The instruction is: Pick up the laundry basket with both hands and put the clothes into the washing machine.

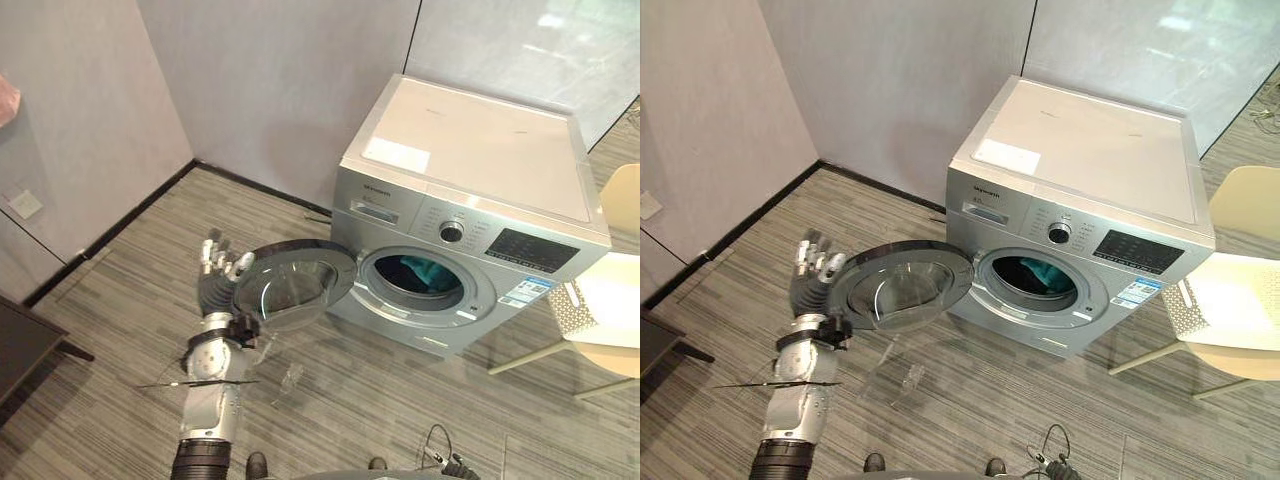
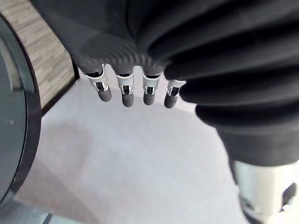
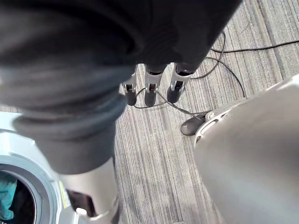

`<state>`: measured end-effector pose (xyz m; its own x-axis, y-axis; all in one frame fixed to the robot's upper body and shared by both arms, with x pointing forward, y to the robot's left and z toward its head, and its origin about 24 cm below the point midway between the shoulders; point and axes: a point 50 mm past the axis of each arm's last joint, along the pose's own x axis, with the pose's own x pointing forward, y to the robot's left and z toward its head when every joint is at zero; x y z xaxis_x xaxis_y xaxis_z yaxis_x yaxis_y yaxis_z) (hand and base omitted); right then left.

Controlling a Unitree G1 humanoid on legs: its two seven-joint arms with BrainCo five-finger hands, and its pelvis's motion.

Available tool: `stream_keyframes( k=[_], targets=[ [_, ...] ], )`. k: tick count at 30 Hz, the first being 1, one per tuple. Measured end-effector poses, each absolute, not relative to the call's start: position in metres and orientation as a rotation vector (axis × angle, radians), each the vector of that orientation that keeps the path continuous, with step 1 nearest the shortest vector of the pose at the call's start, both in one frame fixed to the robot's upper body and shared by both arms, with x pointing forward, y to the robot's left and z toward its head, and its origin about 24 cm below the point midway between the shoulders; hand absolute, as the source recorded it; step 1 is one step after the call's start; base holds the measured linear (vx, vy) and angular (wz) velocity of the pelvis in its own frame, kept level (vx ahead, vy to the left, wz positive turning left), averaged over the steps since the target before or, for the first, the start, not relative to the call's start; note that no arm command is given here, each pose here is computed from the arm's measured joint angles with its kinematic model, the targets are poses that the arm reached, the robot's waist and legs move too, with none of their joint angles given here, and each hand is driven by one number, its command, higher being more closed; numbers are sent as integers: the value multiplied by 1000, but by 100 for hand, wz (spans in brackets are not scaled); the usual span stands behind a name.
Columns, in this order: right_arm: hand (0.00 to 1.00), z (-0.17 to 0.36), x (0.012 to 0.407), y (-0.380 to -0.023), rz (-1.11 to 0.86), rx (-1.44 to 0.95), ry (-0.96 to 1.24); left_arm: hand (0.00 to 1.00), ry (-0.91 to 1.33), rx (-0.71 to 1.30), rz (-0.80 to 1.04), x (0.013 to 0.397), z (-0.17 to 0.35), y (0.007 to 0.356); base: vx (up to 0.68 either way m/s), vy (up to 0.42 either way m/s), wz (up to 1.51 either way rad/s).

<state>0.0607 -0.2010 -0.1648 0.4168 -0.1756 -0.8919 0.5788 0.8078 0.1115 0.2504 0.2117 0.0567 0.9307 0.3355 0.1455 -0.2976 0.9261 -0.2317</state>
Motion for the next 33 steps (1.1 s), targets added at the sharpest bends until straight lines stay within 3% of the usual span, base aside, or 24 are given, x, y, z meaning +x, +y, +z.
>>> stream_keyframes(
  k=[6,9,13,19,25,28,31,33],
  targets=[
    [0,-157,75,-206,-454,423,965,0,-227,-124,626,273,80,292,-60,3,-32],
    [0,-153,84,-205,-422,410,928,0,-395,-35,723,292,150,342,-75,-17,-55],
    [0,-147,99,-195,-325,402,875,0,-555,-43,750,319,229,354,-110,-39,-53],
    [0,-124,133,-179,-190,388,714,0,-516,6,655,360,266,325,-75,44,-30],
    [0,-112,147,-164,-123,407,642,0,-304,-51,538,388,221,293,-21,73,-5],
    [0,-111,149,-164,-121,406,637,0,-198,-55,441,399,193,265,29,71,8],
    [0,-111,149,-161,-121,418,642,0,-17,30,343,398,129,222,25,96,20],
    [0,-113,148,-162,-140,429,657,0,199,126,214,373,50,176,54,115,34]
  ],
)
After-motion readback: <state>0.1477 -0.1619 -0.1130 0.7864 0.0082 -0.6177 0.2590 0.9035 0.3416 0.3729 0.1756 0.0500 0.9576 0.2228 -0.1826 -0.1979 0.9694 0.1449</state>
